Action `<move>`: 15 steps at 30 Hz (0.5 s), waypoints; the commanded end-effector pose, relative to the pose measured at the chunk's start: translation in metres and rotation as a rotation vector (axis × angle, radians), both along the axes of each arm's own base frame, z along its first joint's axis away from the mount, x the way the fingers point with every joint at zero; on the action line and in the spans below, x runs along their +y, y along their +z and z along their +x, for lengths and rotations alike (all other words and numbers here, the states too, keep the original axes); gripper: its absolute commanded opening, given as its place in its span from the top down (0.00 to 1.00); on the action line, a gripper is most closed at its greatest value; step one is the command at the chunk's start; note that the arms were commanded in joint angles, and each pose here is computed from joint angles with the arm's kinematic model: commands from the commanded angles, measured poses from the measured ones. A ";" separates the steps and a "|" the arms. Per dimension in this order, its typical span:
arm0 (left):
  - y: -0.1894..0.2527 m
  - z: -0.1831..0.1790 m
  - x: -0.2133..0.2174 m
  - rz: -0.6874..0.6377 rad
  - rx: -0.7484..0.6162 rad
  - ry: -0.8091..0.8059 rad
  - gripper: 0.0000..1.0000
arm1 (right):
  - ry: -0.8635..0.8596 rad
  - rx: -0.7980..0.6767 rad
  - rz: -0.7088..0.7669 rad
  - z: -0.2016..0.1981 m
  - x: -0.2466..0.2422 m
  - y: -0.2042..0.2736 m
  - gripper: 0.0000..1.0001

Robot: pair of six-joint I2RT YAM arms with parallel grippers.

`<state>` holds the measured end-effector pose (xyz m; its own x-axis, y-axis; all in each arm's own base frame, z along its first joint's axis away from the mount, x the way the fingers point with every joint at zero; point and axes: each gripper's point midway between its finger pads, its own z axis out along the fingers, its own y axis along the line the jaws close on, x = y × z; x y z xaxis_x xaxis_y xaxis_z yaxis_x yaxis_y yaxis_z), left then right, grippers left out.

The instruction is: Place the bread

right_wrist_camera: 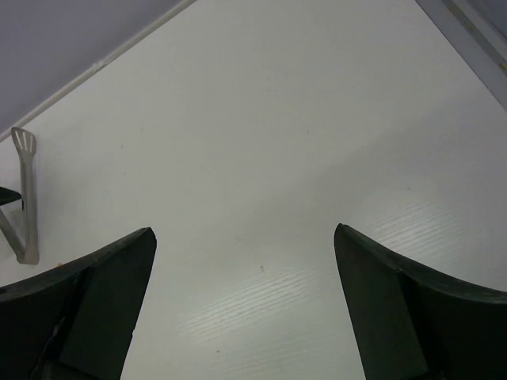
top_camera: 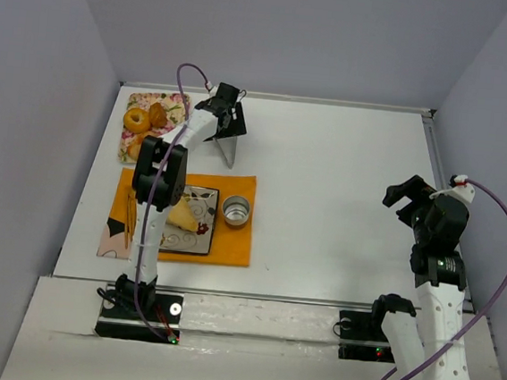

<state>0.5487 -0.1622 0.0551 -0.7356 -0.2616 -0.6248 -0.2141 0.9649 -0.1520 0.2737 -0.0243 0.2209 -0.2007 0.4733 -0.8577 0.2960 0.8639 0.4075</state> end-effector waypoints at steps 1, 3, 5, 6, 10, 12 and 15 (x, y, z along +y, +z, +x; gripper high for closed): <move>0.086 -0.001 -0.004 -0.029 -0.119 -0.023 0.01 | 0.014 -0.051 -0.023 0.003 0.001 0.011 0.00; 0.123 -0.008 -0.002 -0.035 -0.188 -0.022 0.01 | 0.014 -0.050 -0.025 0.003 0.001 0.011 0.00; 0.155 -0.018 0.004 -0.036 -0.239 -0.010 0.01 | 0.017 -0.052 -0.024 0.003 0.002 0.011 0.00; 0.167 -0.023 0.006 -0.041 -0.256 -0.007 0.01 | 0.017 -0.052 -0.024 0.003 0.002 0.011 0.00; 0.212 -0.059 0.016 -0.056 -0.334 0.028 0.01 | 0.017 -0.055 -0.023 0.003 0.002 0.012 0.00; 0.252 -0.089 0.026 -0.076 -0.433 0.083 0.01 | 0.006 -0.059 -0.020 0.002 0.000 0.013 0.00; 0.254 -0.128 0.046 -0.100 -0.513 0.142 0.01 | 0.004 -0.062 -0.012 0.003 0.001 0.014 0.00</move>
<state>0.4705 -0.1435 0.2833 -0.4326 -0.3442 -0.8333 -0.1566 0.9389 -0.3065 0.2728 -0.0243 0.2230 -0.1939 0.4708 -0.8607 0.2925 0.8652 0.4073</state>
